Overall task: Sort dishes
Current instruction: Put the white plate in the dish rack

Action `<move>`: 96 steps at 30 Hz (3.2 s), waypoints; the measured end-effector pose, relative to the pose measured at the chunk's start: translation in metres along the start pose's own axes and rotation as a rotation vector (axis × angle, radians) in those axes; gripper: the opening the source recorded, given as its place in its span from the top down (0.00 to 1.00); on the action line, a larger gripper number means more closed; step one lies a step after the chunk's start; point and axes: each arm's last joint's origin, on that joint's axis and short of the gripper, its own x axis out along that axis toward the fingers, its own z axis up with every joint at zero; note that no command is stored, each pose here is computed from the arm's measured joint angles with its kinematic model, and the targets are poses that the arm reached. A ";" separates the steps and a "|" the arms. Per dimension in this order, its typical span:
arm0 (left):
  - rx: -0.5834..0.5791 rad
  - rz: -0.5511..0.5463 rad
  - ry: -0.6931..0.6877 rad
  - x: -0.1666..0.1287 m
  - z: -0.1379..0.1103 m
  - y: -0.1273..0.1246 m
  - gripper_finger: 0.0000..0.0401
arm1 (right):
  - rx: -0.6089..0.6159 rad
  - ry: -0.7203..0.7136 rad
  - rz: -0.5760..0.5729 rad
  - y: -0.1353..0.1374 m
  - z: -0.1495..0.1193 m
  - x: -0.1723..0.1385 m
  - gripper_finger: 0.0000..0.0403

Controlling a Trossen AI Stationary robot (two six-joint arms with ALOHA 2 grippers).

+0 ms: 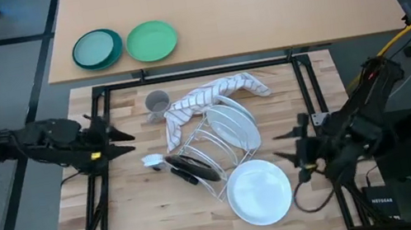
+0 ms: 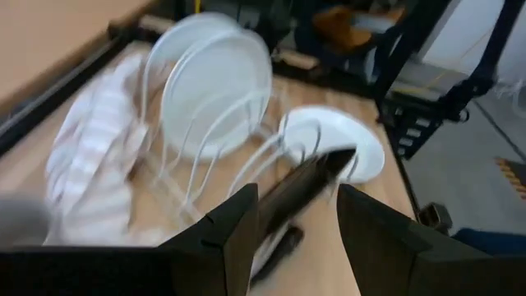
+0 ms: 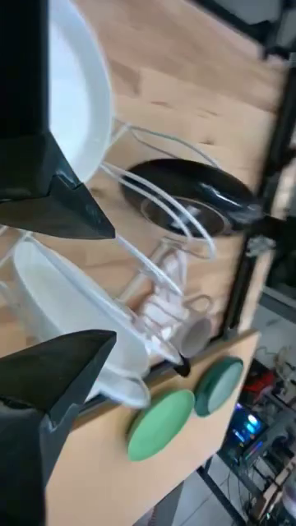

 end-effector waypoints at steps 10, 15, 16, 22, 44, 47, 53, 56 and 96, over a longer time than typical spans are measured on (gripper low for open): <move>0.051 -0.019 -0.060 0.064 -0.006 -0.012 0.61 | -0.055 0.081 0.063 0.036 -0.011 0.026 0.52; 0.032 -0.033 -0.055 0.089 -0.007 -0.019 0.61 | -0.050 0.129 0.162 0.055 -0.013 0.036 0.52; 0.037 -0.045 -0.066 0.093 -0.007 -0.022 0.61 | -0.054 0.139 0.173 0.059 -0.014 0.039 0.52; 0.092 -0.147 -0.195 0.116 0.001 -0.046 0.61 | -0.068 0.188 0.228 0.079 -0.019 0.052 0.52; 0.168 -0.359 -0.273 0.195 -0.044 -0.119 0.61 | -0.117 0.374 0.375 0.117 -0.040 0.077 0.52; 0.208 -0.377 -0.284 0.198 -0.050 -0.126 0.61 | -0.092 0.350 0.395 0.119 -0.037 0.077 0.52; 0.340 -0.406 -0.293 0.203 -0.054 -0.145 0.61 | -0.087 0.344 0.397 0.120 -0.036 0.077 0.52; 0.391 -0.416 -0.309 0.205 -0.052 -0.155 0.61 | -0.089 0.338 0.384 0.119 -0.036 0.077 0.52; 1.038 -0.158 0.093 0.342 -0.119 -0.181 0.61 | -0.088 0.304 0.337 0.118 -0.035 0.078 0.52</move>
